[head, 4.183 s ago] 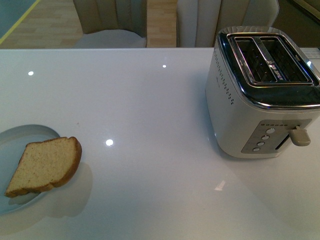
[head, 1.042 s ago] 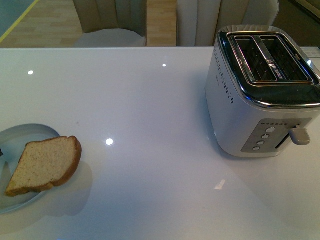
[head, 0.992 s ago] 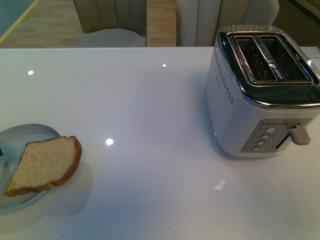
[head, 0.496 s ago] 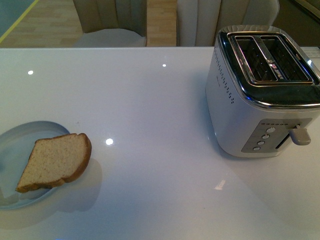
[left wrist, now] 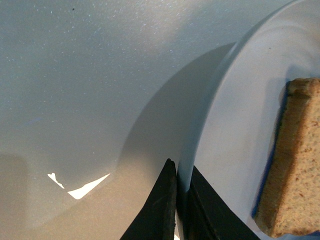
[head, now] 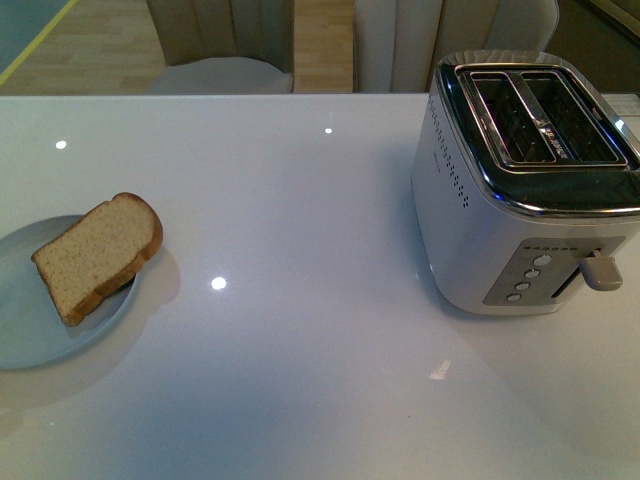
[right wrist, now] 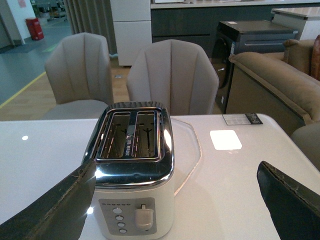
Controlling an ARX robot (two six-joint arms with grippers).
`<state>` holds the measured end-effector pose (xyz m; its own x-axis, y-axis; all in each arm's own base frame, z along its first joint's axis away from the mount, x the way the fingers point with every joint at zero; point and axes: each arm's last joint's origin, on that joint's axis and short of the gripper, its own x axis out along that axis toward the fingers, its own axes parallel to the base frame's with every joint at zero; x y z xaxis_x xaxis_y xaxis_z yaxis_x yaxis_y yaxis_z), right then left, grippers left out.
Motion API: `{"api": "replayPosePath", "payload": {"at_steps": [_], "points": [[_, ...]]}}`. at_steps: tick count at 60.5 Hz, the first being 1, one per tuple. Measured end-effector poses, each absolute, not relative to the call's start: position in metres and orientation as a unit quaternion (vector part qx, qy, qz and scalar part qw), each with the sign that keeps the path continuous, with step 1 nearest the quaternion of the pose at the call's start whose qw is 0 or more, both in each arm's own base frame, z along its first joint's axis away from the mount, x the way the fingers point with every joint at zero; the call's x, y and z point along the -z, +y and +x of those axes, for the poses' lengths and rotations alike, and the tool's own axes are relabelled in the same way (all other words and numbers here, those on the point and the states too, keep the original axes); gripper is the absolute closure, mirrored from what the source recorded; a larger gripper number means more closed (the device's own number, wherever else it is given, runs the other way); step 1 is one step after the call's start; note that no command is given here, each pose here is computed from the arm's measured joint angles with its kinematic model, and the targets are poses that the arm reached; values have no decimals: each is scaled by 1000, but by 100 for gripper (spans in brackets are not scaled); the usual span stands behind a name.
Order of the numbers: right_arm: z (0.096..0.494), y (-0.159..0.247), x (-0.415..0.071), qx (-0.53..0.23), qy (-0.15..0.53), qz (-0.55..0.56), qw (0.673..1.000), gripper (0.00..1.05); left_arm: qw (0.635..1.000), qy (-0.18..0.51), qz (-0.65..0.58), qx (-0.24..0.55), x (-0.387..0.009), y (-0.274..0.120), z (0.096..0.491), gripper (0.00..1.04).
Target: Left arm holds plate, right arm toasts bread
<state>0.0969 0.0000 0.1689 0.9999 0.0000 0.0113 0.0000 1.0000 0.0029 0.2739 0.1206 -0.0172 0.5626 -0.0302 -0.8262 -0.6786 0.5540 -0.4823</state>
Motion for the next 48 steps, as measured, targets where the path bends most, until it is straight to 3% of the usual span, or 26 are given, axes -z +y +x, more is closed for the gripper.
{"api": "replayPosePath", "payload": {"at_steps": [18, 28, 48], "points": [[97, 0, -169, 0, -6, 1, 1000, 9, 805, 383, -434, -130, -52, 92, 294, 102], [97, 0, -169, 0, -6, 1, 1000, 9, 819, 391, -418, -45, -98, 44, 309, 102], [97, 0, -169, 0, -6, 1, 1000, 9, 826, 405, -386, 73, -148, -39, 326, 102]]}}
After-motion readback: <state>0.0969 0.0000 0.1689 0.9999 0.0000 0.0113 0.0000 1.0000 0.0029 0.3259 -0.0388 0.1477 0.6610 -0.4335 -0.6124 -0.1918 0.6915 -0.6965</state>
